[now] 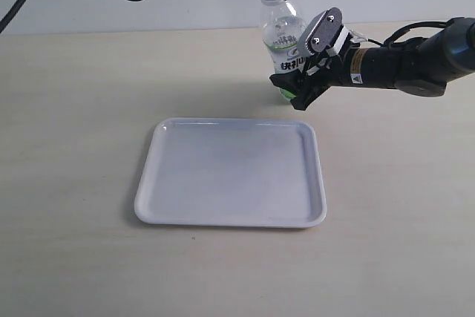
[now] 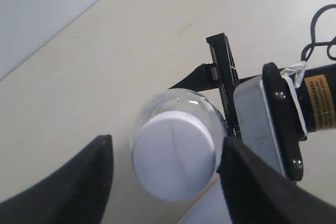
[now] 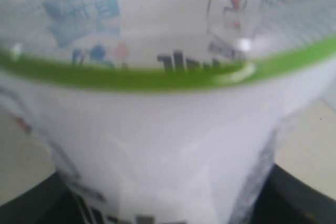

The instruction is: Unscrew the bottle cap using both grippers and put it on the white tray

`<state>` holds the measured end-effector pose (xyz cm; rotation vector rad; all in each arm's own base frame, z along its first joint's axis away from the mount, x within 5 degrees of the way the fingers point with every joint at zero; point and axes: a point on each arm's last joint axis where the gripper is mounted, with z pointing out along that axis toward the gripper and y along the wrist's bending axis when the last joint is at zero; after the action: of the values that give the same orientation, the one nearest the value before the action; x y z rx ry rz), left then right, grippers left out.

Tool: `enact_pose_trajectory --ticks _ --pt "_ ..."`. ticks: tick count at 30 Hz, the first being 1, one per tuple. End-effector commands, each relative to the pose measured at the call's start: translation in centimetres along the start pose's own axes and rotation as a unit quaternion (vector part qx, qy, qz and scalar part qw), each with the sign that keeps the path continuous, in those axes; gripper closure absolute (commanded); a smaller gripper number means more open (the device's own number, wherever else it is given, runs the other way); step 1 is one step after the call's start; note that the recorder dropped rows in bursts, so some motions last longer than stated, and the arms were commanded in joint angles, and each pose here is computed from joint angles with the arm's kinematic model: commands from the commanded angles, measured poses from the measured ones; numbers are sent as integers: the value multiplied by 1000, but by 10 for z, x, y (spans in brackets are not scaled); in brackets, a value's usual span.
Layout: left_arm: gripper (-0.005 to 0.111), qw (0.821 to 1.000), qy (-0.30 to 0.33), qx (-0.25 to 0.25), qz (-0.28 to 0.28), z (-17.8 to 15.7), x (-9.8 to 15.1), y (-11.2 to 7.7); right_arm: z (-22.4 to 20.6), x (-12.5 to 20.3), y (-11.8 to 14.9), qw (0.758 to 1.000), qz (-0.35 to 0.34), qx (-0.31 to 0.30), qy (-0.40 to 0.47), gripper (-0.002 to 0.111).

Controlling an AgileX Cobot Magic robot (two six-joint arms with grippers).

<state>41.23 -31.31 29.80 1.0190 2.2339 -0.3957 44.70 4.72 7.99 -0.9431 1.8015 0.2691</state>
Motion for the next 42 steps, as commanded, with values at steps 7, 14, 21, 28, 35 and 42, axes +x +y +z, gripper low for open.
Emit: enact_pose_trajectory --ticks 7,14,21,28,35,42 --pt "62 1000 6 15 -12 1 2 -1 1 4 3 1000 0 -7 5 108" --pt "105 999 7 26 -26 1 2 -3 1 4 3 1000 0 -7 5 108" --pt "107 996 7 23 -84 1 2 -3 1 3 3 1000 0 -7 4 108" --pt "107 984 11 9 -177 1 2 -1 1 4 3 1000 -3 -7 7 108" --pt "107 960 11 -15 -278 1 3 1 1 4 3 1000 -2 -7 7 108" --pt "107 941 6 -13 -338 3 0 -11 1 4 3 1000 -3 -7 7 108"
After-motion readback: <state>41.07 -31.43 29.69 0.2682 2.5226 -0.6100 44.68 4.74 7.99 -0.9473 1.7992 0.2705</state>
